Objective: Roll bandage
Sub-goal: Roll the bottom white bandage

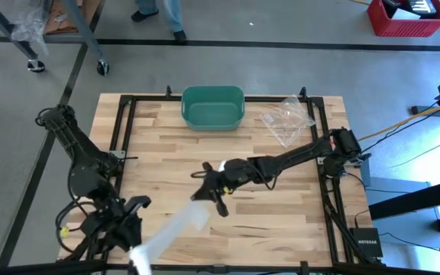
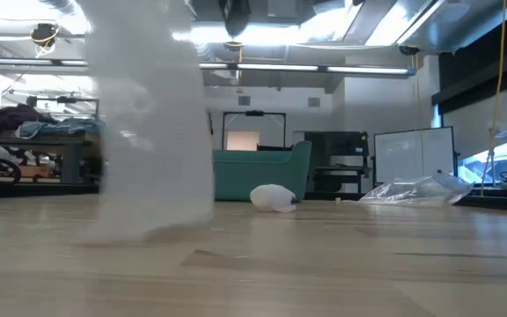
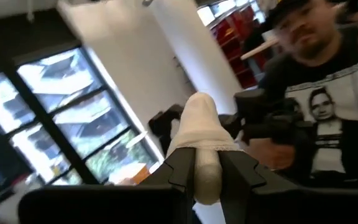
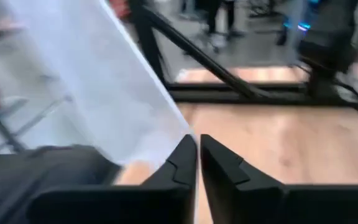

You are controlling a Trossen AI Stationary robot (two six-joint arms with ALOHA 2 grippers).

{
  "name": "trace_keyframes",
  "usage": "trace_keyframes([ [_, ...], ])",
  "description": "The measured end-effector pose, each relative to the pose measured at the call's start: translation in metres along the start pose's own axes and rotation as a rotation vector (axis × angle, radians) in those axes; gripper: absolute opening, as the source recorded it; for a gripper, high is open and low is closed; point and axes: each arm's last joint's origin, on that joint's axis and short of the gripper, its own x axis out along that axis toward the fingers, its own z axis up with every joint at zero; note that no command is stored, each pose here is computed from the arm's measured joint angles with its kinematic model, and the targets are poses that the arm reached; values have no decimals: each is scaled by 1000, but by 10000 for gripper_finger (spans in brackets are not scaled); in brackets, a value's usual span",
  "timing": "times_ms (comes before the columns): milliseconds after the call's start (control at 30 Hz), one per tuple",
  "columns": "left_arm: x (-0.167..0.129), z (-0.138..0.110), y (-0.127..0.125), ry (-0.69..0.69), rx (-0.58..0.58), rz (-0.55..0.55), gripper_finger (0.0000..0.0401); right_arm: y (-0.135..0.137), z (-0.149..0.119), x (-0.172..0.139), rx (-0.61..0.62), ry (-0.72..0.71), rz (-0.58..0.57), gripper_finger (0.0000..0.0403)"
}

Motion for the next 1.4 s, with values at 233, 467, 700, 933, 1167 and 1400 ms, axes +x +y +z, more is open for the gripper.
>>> trace_keyframes([
  [233, -1, -7, 11, 123, -53, 204, 40, -9, -8, -6, 2, 120, -81, 118],
  [467, -4, -11, 19, 264, -88, 479, 40, -4, 18, -55, -13, 280, -138, 205],
  [700, -3, -12, 27, 298, -158, 755, 40, 33, 54, -123, -43, 288, -232, 224],
  [933, 21, -30, 37, 508, -93, 949, 40, 72, 35, -126, -195, 90, -297, 225],
  [1167, 34, -35, 41, 629, -47, 1045, 40, 64, -6, -94, -181, -237, -384, 225],
  [1400, 34, -36, 42, 640, -30, 1043, 40, 47, -27, -61, -94, -311, -291, 225],
])
